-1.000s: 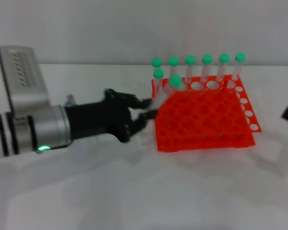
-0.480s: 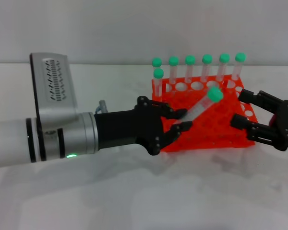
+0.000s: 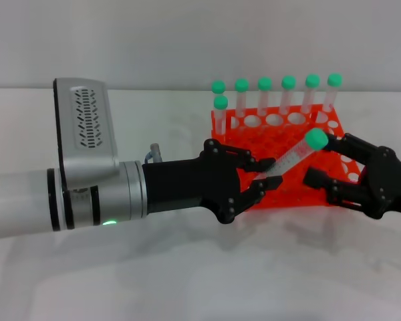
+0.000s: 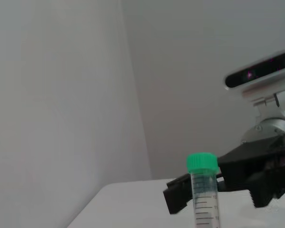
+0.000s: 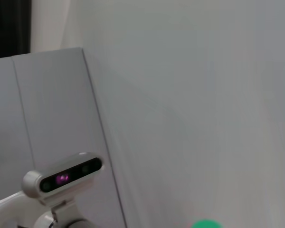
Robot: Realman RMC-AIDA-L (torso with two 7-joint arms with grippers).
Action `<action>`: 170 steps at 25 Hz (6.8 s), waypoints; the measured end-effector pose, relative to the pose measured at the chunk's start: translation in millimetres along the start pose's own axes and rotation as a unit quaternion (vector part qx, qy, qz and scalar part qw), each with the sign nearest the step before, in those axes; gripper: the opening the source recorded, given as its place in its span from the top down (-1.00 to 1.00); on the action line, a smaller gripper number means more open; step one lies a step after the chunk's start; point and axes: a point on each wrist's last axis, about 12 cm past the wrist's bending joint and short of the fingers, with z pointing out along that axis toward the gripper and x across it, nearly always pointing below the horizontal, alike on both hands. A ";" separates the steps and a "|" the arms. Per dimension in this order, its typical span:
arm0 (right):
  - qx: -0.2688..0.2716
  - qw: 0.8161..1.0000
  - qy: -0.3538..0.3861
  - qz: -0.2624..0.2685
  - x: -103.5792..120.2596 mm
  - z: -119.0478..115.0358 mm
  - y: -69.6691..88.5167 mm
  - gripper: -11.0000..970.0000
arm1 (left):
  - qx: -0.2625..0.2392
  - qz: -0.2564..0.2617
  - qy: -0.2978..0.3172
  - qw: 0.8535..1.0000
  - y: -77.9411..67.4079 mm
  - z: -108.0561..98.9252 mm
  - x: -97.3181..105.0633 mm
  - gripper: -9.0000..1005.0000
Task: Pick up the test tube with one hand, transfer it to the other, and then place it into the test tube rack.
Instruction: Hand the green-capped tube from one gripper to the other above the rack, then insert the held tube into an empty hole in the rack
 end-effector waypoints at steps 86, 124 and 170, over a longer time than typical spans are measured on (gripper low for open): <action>-0.016 0.999 -0.025 -0.023 9.4 20.4 7.7 0.57 | -0.014 -0.031 -0.003 0.999 -2.3 2.5 5.0 -0.10; 0.118 0.980 0.096 -0.127 -12.0 44.8 -53.9 0.51 | -0.433 -0.124 -0.108 0.886 -59.3 -172.2 93.1 -0.73; 0.130 0.943 0.235 -0.198 -25.3 143.5 -76.7 0.44 | -0.502 -0.136 -0.104 0.848 -67.3 -196.3 107.8 -0.72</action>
